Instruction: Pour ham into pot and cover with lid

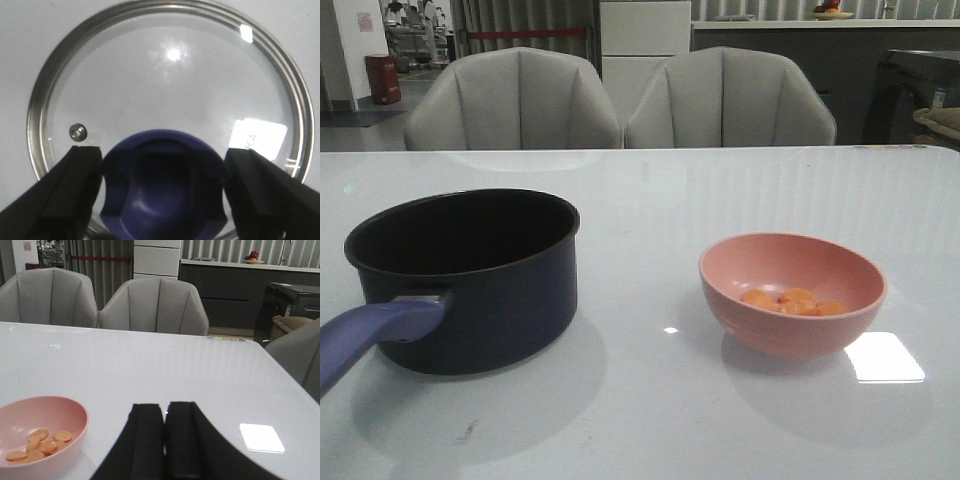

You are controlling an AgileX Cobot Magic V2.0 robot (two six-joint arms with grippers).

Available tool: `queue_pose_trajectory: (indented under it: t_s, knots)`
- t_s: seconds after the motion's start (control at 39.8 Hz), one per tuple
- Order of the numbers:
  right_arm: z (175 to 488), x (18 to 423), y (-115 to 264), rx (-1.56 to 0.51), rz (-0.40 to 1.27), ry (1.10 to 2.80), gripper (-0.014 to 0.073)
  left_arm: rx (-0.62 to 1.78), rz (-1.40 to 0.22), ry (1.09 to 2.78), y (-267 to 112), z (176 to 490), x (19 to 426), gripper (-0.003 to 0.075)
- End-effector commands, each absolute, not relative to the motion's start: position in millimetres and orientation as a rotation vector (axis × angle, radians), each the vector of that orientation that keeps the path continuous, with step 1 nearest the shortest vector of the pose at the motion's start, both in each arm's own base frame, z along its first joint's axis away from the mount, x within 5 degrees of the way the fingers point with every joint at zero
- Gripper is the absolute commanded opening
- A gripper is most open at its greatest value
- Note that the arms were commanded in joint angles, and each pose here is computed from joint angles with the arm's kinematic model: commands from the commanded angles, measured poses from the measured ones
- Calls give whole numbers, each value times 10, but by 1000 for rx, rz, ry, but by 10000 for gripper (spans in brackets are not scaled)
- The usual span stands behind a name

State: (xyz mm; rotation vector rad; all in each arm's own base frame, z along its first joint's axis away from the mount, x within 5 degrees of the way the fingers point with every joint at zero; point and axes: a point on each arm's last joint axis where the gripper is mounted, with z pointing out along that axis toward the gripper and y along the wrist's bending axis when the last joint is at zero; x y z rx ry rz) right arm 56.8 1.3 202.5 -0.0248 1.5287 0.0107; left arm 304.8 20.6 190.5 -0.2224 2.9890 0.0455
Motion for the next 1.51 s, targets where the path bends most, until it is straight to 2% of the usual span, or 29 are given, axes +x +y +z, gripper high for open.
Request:
queue_pose_trajectory:
  t_s: [0.0,0.18,0.48,0.81,1.11,1.31,1.48]
  knots:
    - [2067,551,12,-32,-2,1445,153,-178,60,2919,166,2157,3118,536]
    - [2067,551,12,-32,-2,1445,153,-79,74,2883,39,2376,3159,535]
    - [2067,551,12,-32,-2,1445,153,-22,-19,2631,-167,2825,2921,535]
    - [2067,551,12,-32,-2,1445,153,-109,-195,2214,-192,3163,2218,535]
    - [2067,551,12,-32,-2,1445,153,59,-288,1859,-347,3271,1478,535]
    - [2082,549,13,-33,-1,1428,153,114,-290,1688,-236,3287,884,535]
    - [2195,527,17,-34,2,1310,153,153,-212,1599,-118,3165,531,535]
